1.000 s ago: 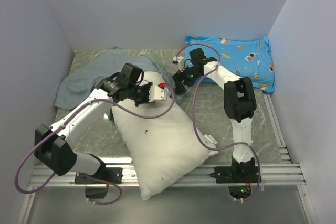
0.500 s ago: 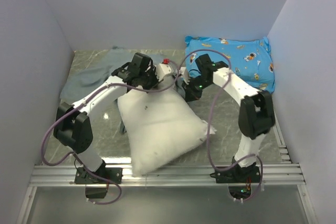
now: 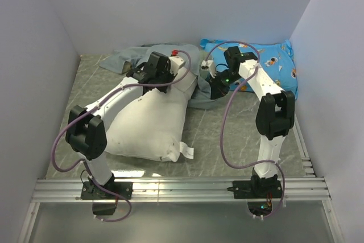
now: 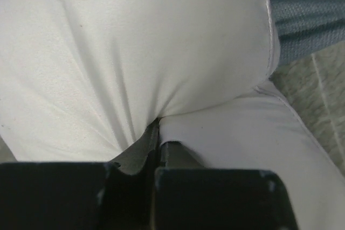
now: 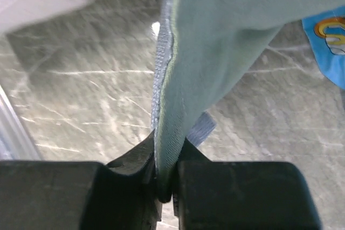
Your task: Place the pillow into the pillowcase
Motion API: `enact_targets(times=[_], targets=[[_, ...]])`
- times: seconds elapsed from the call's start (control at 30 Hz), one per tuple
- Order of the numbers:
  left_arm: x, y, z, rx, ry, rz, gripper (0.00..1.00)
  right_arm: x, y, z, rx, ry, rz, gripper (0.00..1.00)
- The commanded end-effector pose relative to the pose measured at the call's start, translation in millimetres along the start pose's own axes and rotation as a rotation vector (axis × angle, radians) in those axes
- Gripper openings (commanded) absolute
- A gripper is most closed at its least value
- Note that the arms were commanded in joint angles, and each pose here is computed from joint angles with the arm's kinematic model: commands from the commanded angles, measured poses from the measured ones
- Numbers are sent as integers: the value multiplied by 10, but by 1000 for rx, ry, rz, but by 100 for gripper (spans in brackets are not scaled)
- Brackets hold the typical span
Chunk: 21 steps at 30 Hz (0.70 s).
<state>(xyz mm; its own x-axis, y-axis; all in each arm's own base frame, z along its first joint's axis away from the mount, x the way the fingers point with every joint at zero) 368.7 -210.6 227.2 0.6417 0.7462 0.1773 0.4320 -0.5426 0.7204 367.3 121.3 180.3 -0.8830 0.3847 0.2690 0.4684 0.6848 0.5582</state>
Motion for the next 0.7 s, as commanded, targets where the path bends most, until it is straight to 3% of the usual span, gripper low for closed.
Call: enact_targets(times=[0.0,0.1,0.23,0.3,0.37,0.4,0.53,0.67], targets=[[55,-192,-38,119,54,-309,0,263,201,-177,-30,25,-10,15],[165,-307,-93,150,66,-507,0,394,389,-73,-56,50,-57,15],[417,-304,-303,79,182,-633,0,565,657,165,-55,83,-115,16],[445,-220,-385,51,213,-688,0,581,793,277,-61,86,-105,22],[369,-161,-390,38,208,-713,0,612,891,309,-60,85,-84,41],[308,-136,-362,38,215,-754,0,587,904,273,-64,67,-74,42],[-108,-51,-128,75,334,-816,0,316,772,-200,-118,-85,22,63],[-281,297,227,18,241,-947,0,42,418,-990,-163,-303,185,69]])
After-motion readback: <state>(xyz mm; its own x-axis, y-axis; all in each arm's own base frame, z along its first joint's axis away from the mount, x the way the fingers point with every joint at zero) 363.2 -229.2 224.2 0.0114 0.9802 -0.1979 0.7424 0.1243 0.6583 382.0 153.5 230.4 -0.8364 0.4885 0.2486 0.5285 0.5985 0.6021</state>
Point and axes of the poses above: each gripper's point midway between its finger pads, its own z axis out along the fingers, its own x axis along the line the jaws close on, y = z × x, the point moved 7 cm from there along -z, back along the fingers, and after that the axes turned 1 degree about -z, right-handed, at the moved point
